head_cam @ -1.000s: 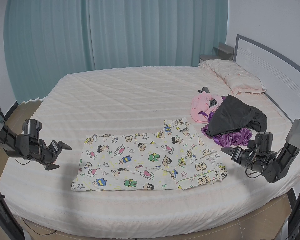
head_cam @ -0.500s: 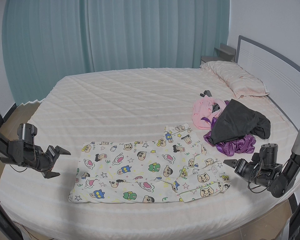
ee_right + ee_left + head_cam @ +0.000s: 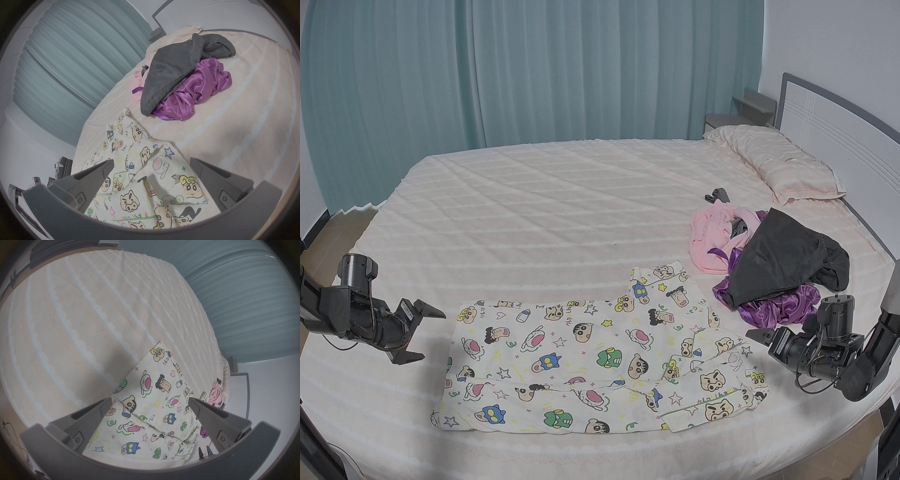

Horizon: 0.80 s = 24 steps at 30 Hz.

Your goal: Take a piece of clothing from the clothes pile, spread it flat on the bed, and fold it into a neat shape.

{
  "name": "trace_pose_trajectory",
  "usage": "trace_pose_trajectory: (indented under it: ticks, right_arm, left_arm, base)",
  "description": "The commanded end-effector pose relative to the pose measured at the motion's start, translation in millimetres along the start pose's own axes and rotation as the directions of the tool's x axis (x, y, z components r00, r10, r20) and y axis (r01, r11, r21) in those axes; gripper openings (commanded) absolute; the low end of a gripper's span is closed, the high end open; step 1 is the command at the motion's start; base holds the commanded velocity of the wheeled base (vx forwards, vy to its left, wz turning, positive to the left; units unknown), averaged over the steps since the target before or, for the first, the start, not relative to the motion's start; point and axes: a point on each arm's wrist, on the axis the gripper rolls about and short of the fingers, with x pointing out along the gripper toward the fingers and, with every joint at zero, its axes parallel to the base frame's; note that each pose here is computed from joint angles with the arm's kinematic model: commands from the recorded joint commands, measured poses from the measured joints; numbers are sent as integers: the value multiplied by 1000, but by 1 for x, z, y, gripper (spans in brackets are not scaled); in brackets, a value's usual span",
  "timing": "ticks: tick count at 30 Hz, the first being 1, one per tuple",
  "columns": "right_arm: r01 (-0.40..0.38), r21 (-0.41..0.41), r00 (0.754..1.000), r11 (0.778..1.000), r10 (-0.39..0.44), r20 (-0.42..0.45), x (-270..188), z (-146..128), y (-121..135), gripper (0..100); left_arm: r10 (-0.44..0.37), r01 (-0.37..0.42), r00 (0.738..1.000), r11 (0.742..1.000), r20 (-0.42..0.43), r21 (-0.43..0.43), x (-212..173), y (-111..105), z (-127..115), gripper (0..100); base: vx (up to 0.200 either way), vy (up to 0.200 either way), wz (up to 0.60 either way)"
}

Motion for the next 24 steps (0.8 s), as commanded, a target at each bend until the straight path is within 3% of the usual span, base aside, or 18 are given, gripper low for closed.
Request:
trace_pose_trajectory:
  ticks: [1, 22, 24]
  right_arm:
    - [6, -4, 1000, 1000, -6, -14, 0, -3, -1, 100]
    - [-2, -16, 1000, 1000, 1, -32, 0, -9, 1, 100]
    - [-3, -16, 1000, 1000, 2, -30, 0, -9, 2, 100]
  left_arm:
    - [9, -9, 1000, 1000, -11, -6, 5, 3, 0, 100]
    - [-8, 8, 998, 1000, -63, -2, 12, 2, -5, 100]
    - [-10, 10, 998, 1000, -60, -2, 12, 2, -4, 100]
  base:
    - [0, 0, 0]
    - [0, 0, 0]
    - [0, 200, 0]
